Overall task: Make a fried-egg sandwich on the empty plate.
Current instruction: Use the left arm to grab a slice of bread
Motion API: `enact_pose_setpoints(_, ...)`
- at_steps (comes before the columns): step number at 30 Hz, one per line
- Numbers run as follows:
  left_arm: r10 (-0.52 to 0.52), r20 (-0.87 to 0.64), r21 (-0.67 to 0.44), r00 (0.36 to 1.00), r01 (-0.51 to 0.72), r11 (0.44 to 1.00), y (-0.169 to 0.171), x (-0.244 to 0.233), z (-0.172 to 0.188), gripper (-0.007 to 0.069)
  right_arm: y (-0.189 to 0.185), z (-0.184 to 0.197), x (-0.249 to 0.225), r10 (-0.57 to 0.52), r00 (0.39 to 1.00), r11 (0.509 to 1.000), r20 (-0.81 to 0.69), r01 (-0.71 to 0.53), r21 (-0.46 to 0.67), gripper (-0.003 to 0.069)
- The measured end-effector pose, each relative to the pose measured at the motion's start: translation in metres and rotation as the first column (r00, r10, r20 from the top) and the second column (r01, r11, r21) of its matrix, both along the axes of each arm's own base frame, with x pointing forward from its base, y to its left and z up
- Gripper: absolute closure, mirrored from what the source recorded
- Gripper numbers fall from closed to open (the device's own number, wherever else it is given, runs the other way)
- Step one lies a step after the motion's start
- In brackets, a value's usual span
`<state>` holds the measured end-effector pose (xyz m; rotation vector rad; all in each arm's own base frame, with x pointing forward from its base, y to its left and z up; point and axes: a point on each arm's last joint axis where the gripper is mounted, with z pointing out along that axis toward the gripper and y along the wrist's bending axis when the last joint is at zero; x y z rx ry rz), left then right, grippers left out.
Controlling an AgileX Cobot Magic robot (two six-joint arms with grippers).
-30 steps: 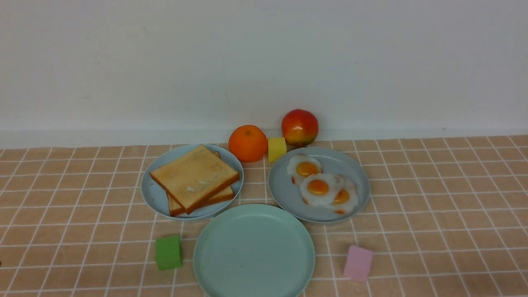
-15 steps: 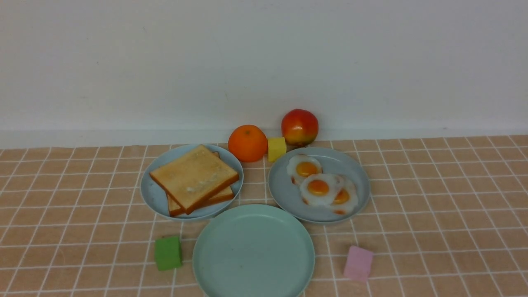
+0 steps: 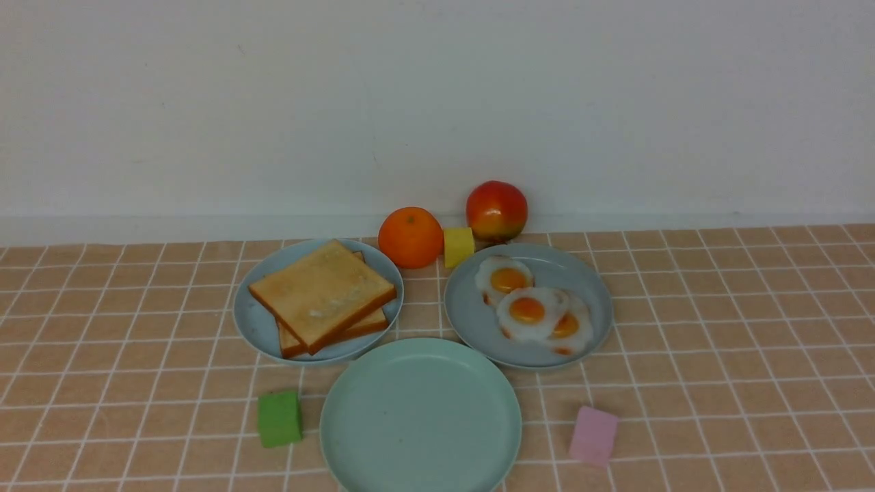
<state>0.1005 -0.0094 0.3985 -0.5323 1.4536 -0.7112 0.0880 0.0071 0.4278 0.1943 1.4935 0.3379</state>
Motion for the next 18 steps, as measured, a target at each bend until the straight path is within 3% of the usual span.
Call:
enact_pose_setpoints(2, 0.005, -0.19, 0.03, 0.982, 0.0, 1.0, -0.002, 0.022, -0.014, 0.0387, 0.0, -0.01, 0.017, -0.014, 0.991, 0.999, -0.132, 0.009, -0.04, 0.0419)
enact_pose_setpoints(5, 0.039, -0.423, 0.127, 0.905, 0.017, 0.992, -0.002, 0.05, -0.041, 0.0387, 0.001, -0.027, 0.034, -0.026, 0.953, 0.998, -0.302, 0.006, -0.066, 0.0419)
enact_pose_setpoints(8, 0.056, -0.532, 0.159, 0.845, 0.035, 0.987, -0.003, 0.07, -0.059, 0.0387, 0.002, -0.039, 0.045, -0.016, 0.918, 0.999, -0.396, -0.005, -0.053, 0.0419)
enact_pose_setpoints(11, 0.029, -0.665, 0.102, 0.746, 0.052, 0.993, -0.009, 0.101, -0.088, 0.0387, 0.011, -0.062, 0.06, 0.062, 0.836, 0.998, -0.546, -0.045, 0.043, 0.0419)
enact_pose_setpoints(12, 0.025, -0.672, 0.096, 0.74, 0.054, 0.994, -0.009, 0.102, -0.09, 0.0387, 0.011, -0.063, 0.059, 0.068, 0.832, 0.998, -0.551, -0.047, 0.051, 0.0419)
enact_pose_setpoints(14, -0.013, -0.751, 0.04, 0.66, 0.065, 0.997, -0.015, 0.121, -0.113, 0.0387, 0.019, -0.079, 0.067, 0.147, 0.748, 0.989, -0.648, -0.117, 0.09, 0.0419)
enact_pose_setpoints(18, -0.079, -0.814, -0.017, 0.575, 0.112, 0.994, -0.024, 0.147, -0.133, 0.0387, 0.034, -0.096, 0.072, 0.282, 0.625, 0.949, -0.728, -0.293, 0.116, 0.0419)
